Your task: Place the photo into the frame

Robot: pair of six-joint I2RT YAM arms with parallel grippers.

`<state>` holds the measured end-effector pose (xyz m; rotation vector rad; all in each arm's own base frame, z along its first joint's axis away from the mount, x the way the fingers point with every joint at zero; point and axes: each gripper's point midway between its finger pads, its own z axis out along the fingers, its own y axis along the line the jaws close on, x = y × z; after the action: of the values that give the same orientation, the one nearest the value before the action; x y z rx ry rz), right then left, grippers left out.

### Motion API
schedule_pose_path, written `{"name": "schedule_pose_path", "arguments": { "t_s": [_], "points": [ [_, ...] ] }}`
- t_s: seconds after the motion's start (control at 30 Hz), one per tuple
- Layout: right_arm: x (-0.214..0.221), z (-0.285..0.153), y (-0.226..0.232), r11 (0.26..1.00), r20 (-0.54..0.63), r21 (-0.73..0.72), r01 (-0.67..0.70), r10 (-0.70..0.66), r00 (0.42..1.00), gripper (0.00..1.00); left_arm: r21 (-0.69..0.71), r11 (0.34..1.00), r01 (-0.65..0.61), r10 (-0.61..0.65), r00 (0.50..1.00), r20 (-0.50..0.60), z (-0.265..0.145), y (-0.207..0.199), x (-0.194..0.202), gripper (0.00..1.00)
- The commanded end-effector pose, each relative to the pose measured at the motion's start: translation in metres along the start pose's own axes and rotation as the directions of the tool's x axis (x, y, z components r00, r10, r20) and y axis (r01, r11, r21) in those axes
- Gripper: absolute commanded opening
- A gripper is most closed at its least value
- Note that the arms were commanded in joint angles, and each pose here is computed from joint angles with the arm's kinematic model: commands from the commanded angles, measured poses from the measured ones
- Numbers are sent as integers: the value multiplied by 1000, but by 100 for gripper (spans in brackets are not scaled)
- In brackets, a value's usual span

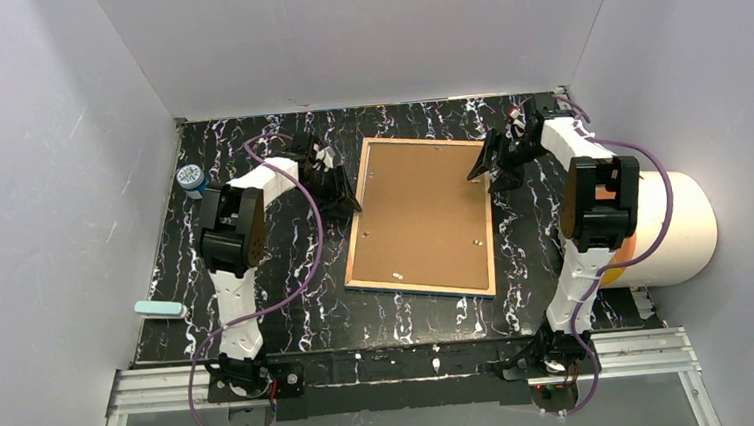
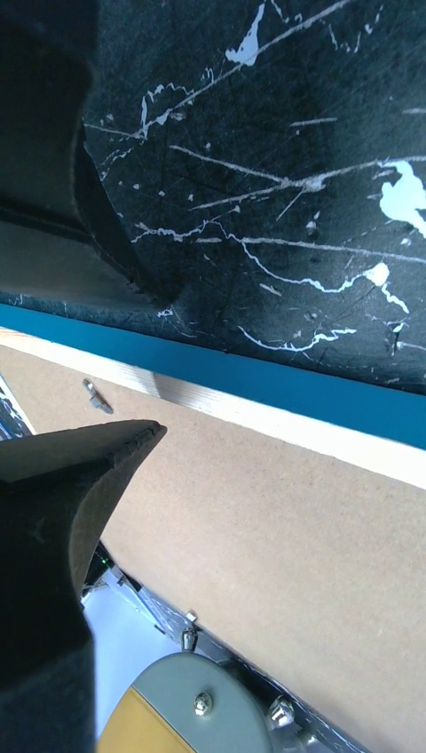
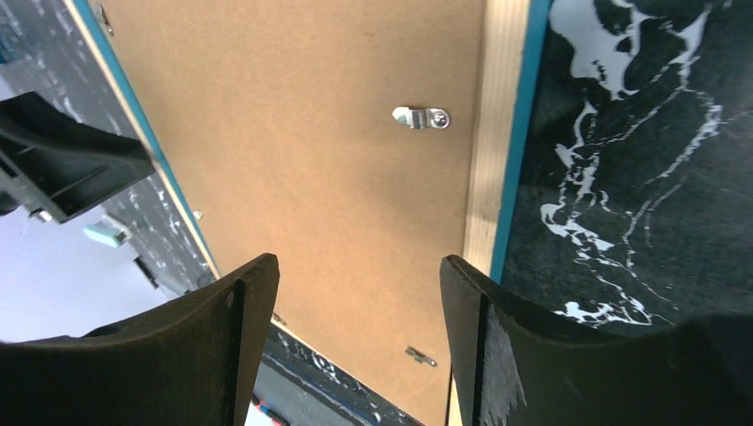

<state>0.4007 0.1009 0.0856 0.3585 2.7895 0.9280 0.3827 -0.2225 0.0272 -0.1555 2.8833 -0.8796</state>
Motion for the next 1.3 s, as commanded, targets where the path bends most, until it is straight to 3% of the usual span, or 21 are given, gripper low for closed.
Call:
{"name": "schedule_pose_path", "arguments": {
  "t_s": [0.0, 0.3, 0.6, 0.9, 1.0, 1.07, 1.13, 1.27],
  "points": [
    [-14, -17, -4, 992, 69, 119, 35, -43, 997, 75, -113, 994, -12, 8, 999, -36, 4, 23, 13, 50],
    [4, -6, -27, 978, 50, 206, 19, -30, 998, 75, -121, 992, -26, 20, 999, -48, 5, 26, 15, 57],
    [38, 27, 6, 998, -60, 13, 58, -57, 997, 68, -127, 991, -30, 22, 998, -61, 3, 30, 21, 50],
    [66, 58, 62, 984, -107, -118, 132, -145, 984, 67, -303, 953, 13, 0, 999, 46, -36, 63, 18, 44],
    [67, 64, 71, 985, -86, -93, 147, -155, 984, 68, -334, 942, 45, -22, 997, 71, -53, 76, 29, 45],
    [52, 59, 45, 990, -11, 126, 61, -60, 998, 70, -334, 941, 49, -23, 997, 80, -62, 79, 34, 48],
    [36, 46, 34, 970, 85, 243, 33, -55, 995, 72, -337, 940, 51, -25, 996, 82, -69, 83, 37, 54],
    [18, 22, 56, 975, 196, 208, 74, -116, 974, 73, -314, 946, 82, -49, 993, 111, -83, 88, 28, 64]
  ]
}}
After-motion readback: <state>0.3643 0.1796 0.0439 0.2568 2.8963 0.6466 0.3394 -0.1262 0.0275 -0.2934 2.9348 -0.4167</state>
